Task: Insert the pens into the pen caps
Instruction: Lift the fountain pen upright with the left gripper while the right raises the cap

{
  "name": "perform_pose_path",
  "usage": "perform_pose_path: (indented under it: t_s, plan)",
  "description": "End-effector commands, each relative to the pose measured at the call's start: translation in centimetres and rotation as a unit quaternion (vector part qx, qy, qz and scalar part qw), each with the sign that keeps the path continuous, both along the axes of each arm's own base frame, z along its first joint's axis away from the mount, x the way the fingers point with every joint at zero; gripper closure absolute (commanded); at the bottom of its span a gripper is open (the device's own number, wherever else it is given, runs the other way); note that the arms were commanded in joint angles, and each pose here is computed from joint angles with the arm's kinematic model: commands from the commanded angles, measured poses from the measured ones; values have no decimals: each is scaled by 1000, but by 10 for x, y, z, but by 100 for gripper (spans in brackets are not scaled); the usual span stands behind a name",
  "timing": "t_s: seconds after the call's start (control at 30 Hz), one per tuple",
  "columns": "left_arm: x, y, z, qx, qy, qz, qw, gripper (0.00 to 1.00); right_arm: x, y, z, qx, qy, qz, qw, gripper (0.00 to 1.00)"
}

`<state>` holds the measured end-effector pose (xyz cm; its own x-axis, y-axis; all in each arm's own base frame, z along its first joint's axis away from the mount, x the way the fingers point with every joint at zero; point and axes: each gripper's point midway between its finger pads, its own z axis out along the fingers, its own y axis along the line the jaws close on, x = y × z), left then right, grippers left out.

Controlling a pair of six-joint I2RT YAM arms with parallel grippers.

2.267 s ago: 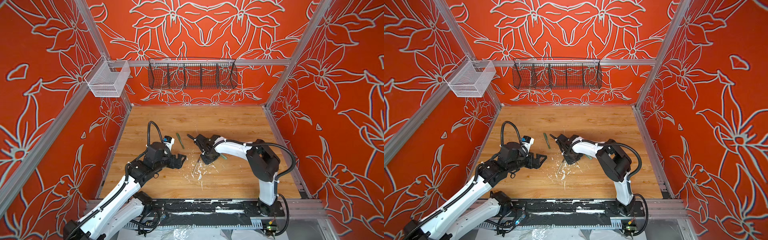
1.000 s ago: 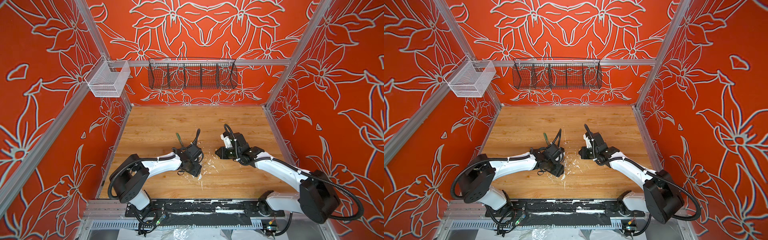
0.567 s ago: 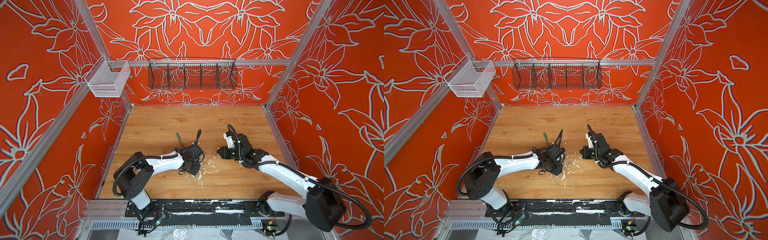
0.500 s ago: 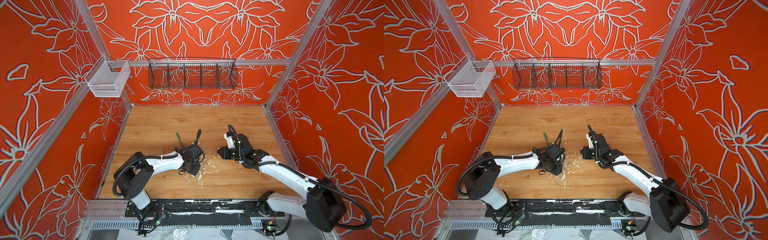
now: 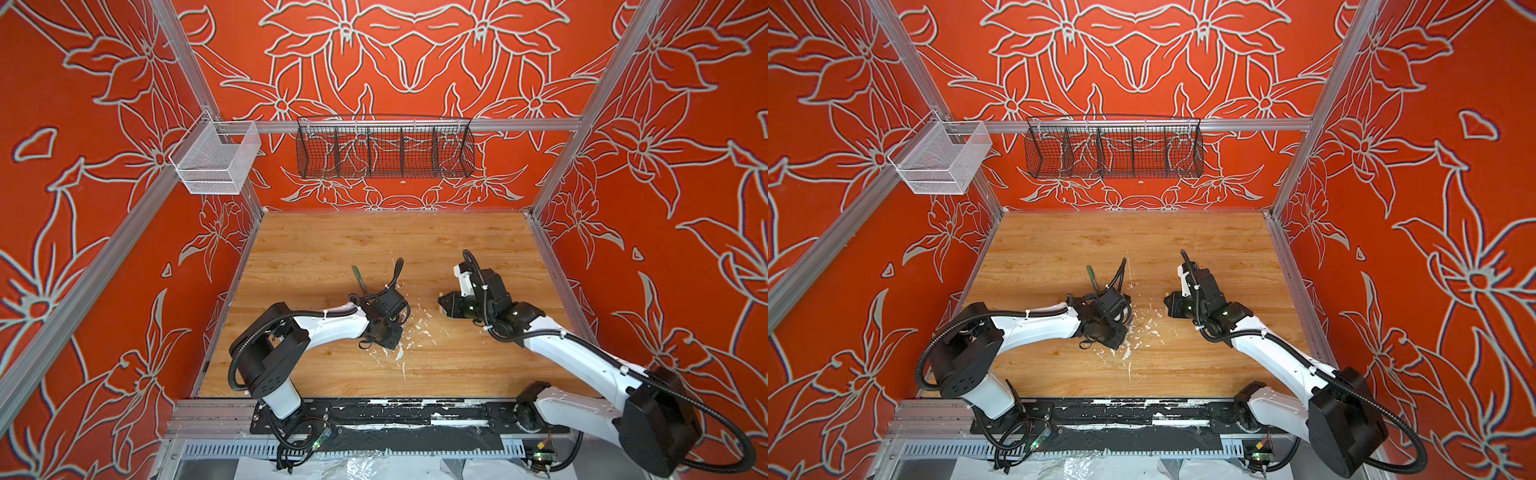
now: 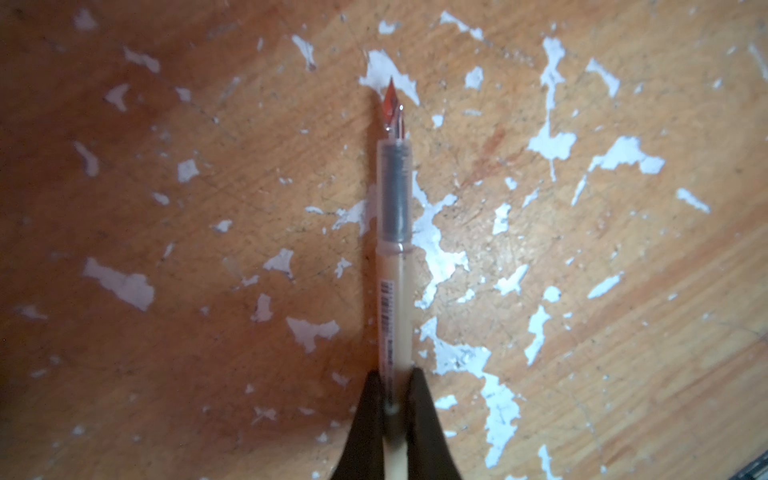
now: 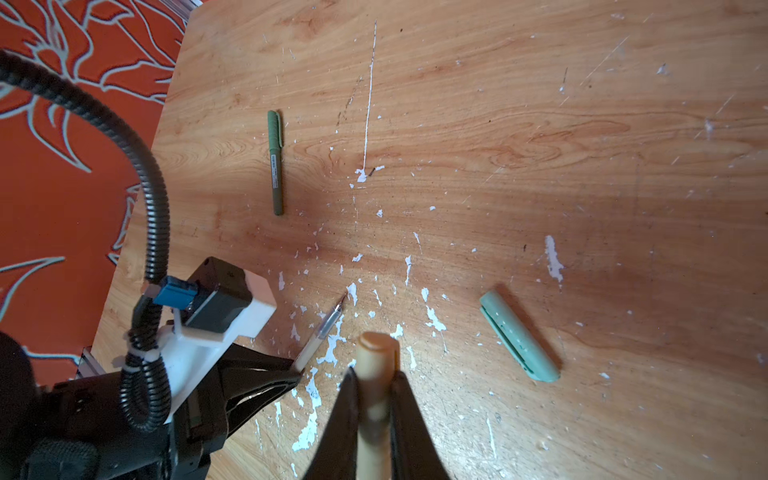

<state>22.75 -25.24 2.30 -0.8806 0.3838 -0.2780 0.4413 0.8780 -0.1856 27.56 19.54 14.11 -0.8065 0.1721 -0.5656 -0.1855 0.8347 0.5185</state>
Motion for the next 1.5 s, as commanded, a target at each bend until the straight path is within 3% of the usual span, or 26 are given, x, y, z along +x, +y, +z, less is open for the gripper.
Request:
perform_pose_path:
  t_s: [0.0,0.13,0.27,0.47,0.63,0.87,1.1,1.47]
  plan:
    - [-1,-6,2,-8,1,-7,1000,100,4,-6,5,6,-13,-25,1000,100]
    - [3,-11,20,-30,-21,-14,999,100,7,-6,15,15,-30,-27,999,100]
    - [5,-23,60,-89,-66,-37,993,100,9,-3,35,34,-55,-23,998,100]
    - [-6,-37,127,-204,-142,-81,965,100,5,0,72,67,-96,-11,993,100]
    - [-16,-42,163,-252,-167,-104,947,100,1,-7,127,131,-171,-34,976,100]
    - [-25,-59,185,-272,-178,-141,935,100,-2,-9,183,204,-232,-43,950,100]
    - [-29,-70,209,-300,-201,-158,919,100,0,-3,194,225,-239,-33,944,100]
    - [-27,-73,223,-308,-222,-161,911,100,4,13,193,248,-225,-7,942,100]
